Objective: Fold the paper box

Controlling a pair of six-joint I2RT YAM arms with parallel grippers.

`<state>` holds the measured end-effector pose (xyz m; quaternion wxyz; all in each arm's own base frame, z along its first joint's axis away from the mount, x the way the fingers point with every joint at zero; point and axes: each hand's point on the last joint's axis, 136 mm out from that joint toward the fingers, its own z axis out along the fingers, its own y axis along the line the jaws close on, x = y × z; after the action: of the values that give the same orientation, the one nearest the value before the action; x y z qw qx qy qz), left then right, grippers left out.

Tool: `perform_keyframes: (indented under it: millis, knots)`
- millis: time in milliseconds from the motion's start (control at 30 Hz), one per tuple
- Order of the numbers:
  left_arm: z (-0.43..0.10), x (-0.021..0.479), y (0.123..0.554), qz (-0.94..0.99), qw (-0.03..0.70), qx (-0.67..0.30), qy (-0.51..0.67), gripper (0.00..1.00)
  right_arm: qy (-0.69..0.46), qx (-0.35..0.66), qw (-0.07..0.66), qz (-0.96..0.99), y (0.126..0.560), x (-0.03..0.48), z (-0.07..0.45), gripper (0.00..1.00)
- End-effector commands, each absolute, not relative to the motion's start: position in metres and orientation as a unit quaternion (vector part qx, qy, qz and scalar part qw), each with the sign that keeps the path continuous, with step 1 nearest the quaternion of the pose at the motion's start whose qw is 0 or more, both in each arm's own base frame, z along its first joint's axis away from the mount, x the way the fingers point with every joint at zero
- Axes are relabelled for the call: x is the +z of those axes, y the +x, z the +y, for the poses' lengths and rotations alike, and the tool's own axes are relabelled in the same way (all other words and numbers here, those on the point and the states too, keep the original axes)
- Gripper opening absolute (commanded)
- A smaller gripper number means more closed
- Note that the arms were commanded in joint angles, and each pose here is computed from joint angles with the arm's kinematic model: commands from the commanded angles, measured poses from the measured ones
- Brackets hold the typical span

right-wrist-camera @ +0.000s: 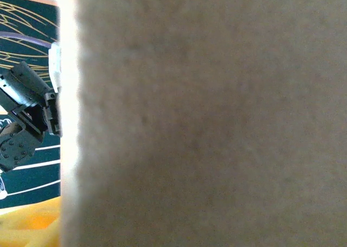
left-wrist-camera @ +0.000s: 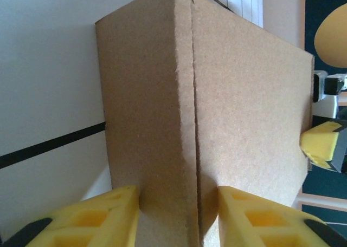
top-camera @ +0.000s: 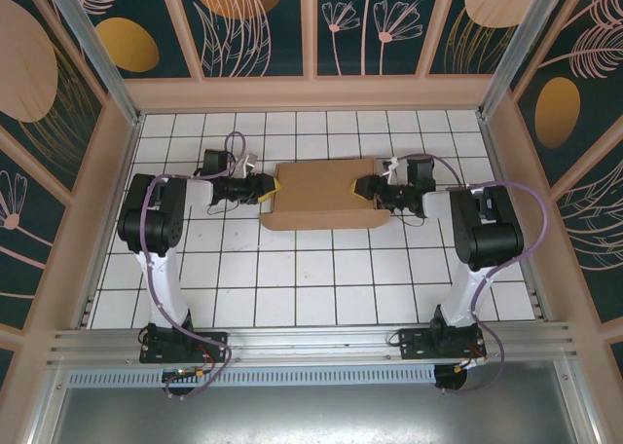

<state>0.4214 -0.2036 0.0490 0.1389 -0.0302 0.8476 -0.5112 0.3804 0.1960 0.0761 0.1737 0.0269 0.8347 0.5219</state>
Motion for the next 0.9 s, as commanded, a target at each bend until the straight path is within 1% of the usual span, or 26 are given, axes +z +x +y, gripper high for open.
perform_keyframes:
  millis: [0, 67, 100, 167, 233, 300, 367, 467, 567, 600, 633, 700, 733, 767, 800, 867]
  knots:
    - [-0.181, 0.051, 0.432, 0.877, 0.170, -0.441, -0.083, 0.46, 0.035, 0.538, 0.222, 0.812, 0.384, 0.100, 0.186, 0.67]
    - [-0.171, 0.072, 0.442, 0.880, 0.201, -0.419, -0.102, 0.47, 0.052, 0.548, 0.231, 0.802, 0.382, 0.104, 0.183, 0.64]
    - [-0.162, 0.082, 0.448, 0.885, 0.221, -0.392, -0.119, 0.46, 0.060, 0.554, 0.234, 0.797, 0.381, 0.106, 0.183, 0.62]
    - [-0.142, 0.113, 0.456, 0.883, 0.281, -0.348, -0.144, 0.46, 0.072, 0.570, 0.236, 0.784, 0.376, 0.110, 0.186, 0.60]
    - [-0.127, 0.152, 0.456, 0.867, 0.344, -0.324, -0.158, 0.45, 0.090, 0.581, 0.237, 0.773, 0.371, 0.111, 0.185, 0.59]
    - [-0.120, 0.184, 0.447, 0.848, 0.381, -0.318, -0.186, 0.46, 0.117, 0.592, 0.252, 0.756, 0.369, 0.116, 0.181, 0.59]
    - [-0.135, 0.204, 0.431, 0.826, 0.380, -0.370, -0.191, 0.52, 0.132, 0.607, 0.261, 0.739, 0.365, 0.122, 0.182, 0.57]
    - [-0.178, 0.211, 0.396, 0.800, 0.341, -0.452, -0.198, 0.59, 0.142, 0.621, 0.271, 0.721, 0.361, 0.134, 0.190, 0.57]
    - [-0.219, 0.208, 0.365, 0.793, 0.293, -0.493, -0.208, 0.63, 0.151, 0.617, 0.282, 0.719, 0.362, 0.142, 0.197, 0.56]
    - [-0.228, 0.211, 0.358, 0.792, 0.287, -0.499, -0.201, 0.64, 0.153, 0.614, 0.282, 0.721, 0.364, 0.144, 0.199, 0.56]
    - [-0.233, 0.218, 0.353, 0.797, 0.297, -0.495, -0.180, 0.64, 0.159, 0.609, 0.282, 0.725, 0.366, 0.145, 0.200, 0.56]
    - [-0.231, 0.239, 0.352, 0.821, 0.370, -0.426, -0.086, 0.67, 0.163, 0.596, 0.278, 0.735, 0.369, 0.147, 0.200, 0.57]
    - [-0.227, 0.249, 0.354, 0.828, 0.396, -0.393, -0.060, 0.67, 0.160, 0.588, 0.272, 0.745, 0.371, 0.147, 0.200, 0.57]
    - [-0.224, 0.256, 0.354, 0.836, 0.427, -0.344, -0.009, 0.67, 0.156, 0.576, 0.261, 0.759, 0.374, 0.145, 0.202, 0.57]
    - [-0.222, 0.261, 0.354, 0.838, 0.459, -0.291, 0.041, 0.66, 0.146, 0.565, 0.252, 0.772, 0.375, 0.145, 0.204, 0.57]
    - [-0.229, 0.254, 0.350, 0.836, 0.489, -0.210, 0.136, 0.61, 0.135, 0.547, 0.235, 0.792, 0.377, 0.145, 0.207, 0.57]
